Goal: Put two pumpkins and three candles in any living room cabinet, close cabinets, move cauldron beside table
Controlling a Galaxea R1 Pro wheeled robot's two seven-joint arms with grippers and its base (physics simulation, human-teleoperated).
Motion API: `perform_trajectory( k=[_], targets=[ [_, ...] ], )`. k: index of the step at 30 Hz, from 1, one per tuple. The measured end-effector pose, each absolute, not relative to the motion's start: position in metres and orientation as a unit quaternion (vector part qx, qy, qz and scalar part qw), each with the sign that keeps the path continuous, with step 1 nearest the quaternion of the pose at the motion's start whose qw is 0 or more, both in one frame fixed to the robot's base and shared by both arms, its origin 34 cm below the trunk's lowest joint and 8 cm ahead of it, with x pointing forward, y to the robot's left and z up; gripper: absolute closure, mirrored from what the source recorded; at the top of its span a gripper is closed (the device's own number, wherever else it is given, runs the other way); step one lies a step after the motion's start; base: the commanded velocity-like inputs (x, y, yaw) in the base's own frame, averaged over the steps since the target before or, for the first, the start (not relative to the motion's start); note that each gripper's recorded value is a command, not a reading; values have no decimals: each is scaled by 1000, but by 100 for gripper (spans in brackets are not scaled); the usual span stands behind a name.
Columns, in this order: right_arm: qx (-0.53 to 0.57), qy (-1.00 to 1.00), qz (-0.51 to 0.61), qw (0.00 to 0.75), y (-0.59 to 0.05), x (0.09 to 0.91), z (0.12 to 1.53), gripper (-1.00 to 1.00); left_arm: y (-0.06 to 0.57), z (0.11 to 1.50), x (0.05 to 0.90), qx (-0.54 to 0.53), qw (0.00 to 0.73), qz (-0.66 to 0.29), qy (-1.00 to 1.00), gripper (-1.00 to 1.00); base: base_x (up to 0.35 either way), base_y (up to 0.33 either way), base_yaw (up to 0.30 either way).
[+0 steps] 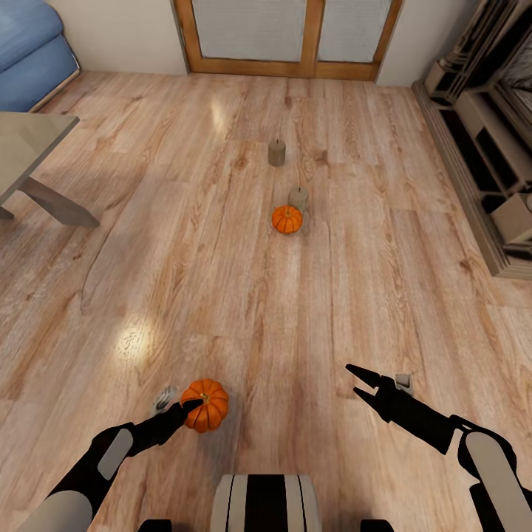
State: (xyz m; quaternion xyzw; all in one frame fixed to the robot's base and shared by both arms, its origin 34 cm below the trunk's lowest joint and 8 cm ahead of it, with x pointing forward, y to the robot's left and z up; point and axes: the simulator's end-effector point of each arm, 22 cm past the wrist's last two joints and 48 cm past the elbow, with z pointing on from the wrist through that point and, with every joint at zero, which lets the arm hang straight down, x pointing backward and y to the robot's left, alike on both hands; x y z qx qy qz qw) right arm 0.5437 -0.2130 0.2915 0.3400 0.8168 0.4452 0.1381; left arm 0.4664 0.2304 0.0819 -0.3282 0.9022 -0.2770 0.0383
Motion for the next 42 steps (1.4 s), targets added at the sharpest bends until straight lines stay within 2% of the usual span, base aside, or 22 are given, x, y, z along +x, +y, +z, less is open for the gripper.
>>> perform_trajectory(
  k=[33,42],
  targets=[
    [329,813,454,158,-213,553,315,-100,234,101,485,-312,63,-280,906,100,0,0,0],
    [321,810,459,172,-213,559,333,-100,216,141,514,-299,99,-359,879,100,0,0,0]
  ],
)
